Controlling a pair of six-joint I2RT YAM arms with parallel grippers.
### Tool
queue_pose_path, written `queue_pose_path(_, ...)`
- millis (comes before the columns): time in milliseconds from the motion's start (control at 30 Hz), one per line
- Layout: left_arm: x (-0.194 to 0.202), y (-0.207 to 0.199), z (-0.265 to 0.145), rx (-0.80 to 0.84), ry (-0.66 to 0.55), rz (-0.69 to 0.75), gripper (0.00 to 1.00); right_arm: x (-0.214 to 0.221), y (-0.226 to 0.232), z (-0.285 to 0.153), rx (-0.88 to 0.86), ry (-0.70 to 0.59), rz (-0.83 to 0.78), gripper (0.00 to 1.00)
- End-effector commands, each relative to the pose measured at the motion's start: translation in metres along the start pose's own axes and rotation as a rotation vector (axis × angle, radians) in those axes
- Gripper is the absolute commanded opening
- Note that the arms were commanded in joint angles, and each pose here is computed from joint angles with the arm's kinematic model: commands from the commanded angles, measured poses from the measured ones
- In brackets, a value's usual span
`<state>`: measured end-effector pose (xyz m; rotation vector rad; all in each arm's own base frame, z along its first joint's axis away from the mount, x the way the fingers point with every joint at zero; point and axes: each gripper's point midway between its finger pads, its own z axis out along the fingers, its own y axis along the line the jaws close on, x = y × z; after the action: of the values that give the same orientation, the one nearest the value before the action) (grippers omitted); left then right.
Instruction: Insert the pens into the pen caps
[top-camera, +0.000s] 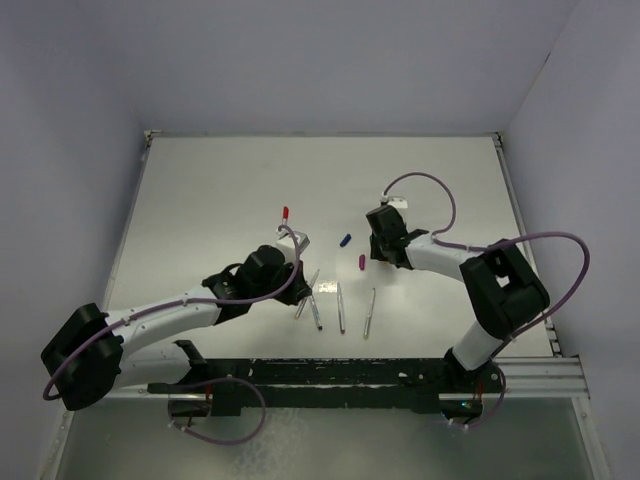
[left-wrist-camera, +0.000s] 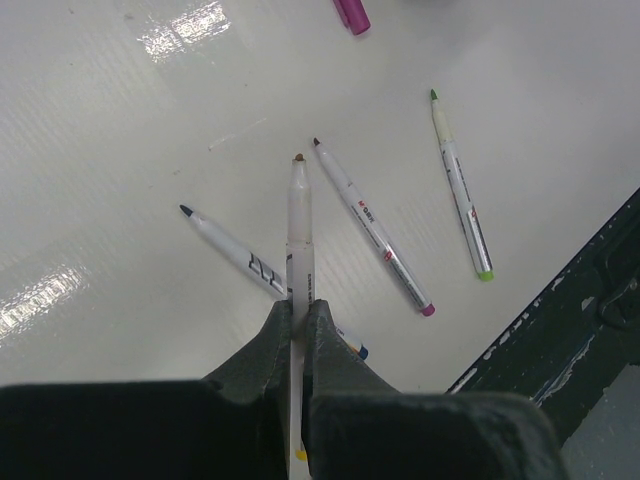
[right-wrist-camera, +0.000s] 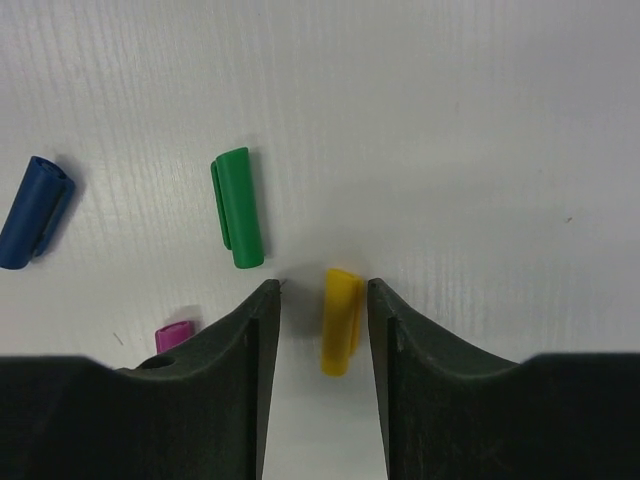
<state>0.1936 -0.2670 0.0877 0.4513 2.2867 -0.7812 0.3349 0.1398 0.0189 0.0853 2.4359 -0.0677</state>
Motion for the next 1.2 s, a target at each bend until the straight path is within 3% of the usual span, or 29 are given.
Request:
queue_pose_path(0, -0.012, -0.008, -0.003, 0.033, -0.052, 0.009, 0.0, -0.007, 0.005, 0.004, 0.003, -0.012, 0.02, 0.4)
queue_pose_path(67, -0.012, -0.008, -0.003, 0.032, -0.051, 0.006, 0.0, -0.002, 0.005, 0.005, -0.002, 0.003, 0.021, 0.28)
queue_pose_path(100, -0.012, -0.008, -0.003, 0.032, -0.052, 0.005, 0.0, 0.0, 0.005, 0.005, -0.002, 0.012, 0.026, 0.08)
queue_pose_path(133, -0.012, -0.008, -0.003, 0.03, -0.052, 0.005, 0.0, 0.003, 0.005, 0.005, 0.001, 0.021, 0.03, 0.01)
queue_pose_path(367, -0.015, -0.006, -0.007, 0.014, -0.064, 0.008, 0.0, 0.012, 0.001, -0.005, -0.012, 0.034, 0.064, 0.0)
queue_pose_path(533, -0.018, -0.009, -0.005, 0.031, -0.072, 0.013, 0.0, -0.014, 0.005, -0.026, -0.065, -0.04, 0.075, 0.0)
queue_pose_path(700, -0.029, -0.024, -0.001, 0.109, -0.109, 0.032, 0.0, -0.057, 0.019, -0.072, -0.234, -0.208, 0.126, 0.0)
queue_pose_path(867, -0.046, -0.055, -0.001, 0.26, -0.17, 0.038, 0.0, -0.093, 0.038, -0.139, -0.515, -0.44, 0.206, 0.0)
queue_pose_path(1033, -0.064, -0.091, -0.007, 0.463, -0.251, -0.009, 0.0, -0.112, 0.041, -0.192, -0.72, -0.645, 0.285, 0.0)
queue_pose_path(1167, -0.073, -0.111, -0.014, 0.595, -0.304, -0.039, 0.0, -0.115, 0.042, -0.218, -0.847, -0.727, 0.366, 0.0)
